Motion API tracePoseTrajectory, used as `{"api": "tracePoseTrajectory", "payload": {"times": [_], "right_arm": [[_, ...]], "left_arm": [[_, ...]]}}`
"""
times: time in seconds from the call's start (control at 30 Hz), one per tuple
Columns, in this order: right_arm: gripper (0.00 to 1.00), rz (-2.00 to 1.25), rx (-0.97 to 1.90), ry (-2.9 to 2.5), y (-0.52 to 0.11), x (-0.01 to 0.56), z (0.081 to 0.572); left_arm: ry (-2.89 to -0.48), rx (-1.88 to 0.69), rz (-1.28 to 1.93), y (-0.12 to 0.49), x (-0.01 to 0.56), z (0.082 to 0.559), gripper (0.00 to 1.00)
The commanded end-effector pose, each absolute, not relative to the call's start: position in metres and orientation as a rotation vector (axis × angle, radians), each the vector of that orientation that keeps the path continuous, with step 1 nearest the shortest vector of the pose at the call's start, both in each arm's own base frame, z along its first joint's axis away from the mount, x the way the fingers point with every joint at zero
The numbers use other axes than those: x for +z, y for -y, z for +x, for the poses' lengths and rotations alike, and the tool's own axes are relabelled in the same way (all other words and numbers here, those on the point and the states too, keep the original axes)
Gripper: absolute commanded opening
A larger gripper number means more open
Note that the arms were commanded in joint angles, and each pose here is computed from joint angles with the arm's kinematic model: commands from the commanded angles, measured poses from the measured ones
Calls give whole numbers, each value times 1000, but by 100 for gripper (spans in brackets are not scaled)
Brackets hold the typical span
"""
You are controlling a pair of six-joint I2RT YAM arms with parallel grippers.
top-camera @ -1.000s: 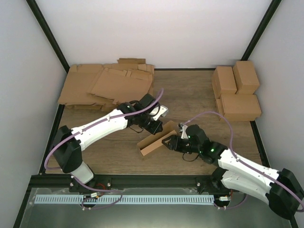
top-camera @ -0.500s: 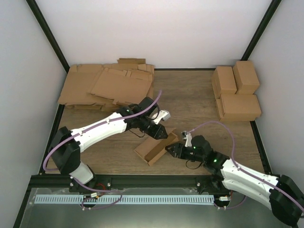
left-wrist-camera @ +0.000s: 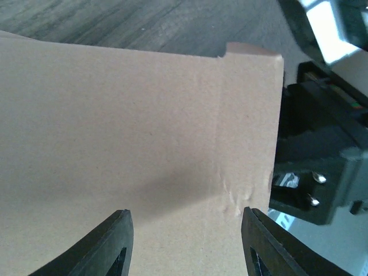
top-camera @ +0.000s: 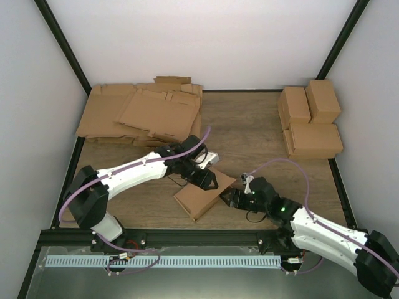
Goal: Fold the paper box
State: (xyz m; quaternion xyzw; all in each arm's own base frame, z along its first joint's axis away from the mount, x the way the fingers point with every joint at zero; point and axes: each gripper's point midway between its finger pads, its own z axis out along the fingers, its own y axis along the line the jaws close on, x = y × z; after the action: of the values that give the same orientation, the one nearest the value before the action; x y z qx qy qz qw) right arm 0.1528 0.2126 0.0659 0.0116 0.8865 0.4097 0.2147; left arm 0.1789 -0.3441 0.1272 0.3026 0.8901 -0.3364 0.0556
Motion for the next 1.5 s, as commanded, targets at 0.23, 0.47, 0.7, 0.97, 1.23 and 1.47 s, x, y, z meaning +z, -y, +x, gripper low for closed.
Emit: {"api": "tracePoseTrajectory", "payload": {"times": [0.23,0.47,0.7,0.97,1.23,1.47], "right_arm": [[78,55,920,-2598,-186,85,143],[83,94,805,-2572,-165,116,146],[98,325,668,-2459,-143,150,172],[100,149,478,-2333,-141,205,236],[100,-123,716,-2342,-171,219,282],[92,-239,913,-2394,-193,202,292]], "left_arm": [[-2564,-872,407,307,182,212,99],[-2536,-956,-68,262,193,200,100],[-2633,-1085,-388,241,168,168,100],[-2668,-1128,-572,225,161,149,100],[-2638,-1266,-864,216,143,134,100],[-2667,-1339,-902,228,124,126,99]]}}
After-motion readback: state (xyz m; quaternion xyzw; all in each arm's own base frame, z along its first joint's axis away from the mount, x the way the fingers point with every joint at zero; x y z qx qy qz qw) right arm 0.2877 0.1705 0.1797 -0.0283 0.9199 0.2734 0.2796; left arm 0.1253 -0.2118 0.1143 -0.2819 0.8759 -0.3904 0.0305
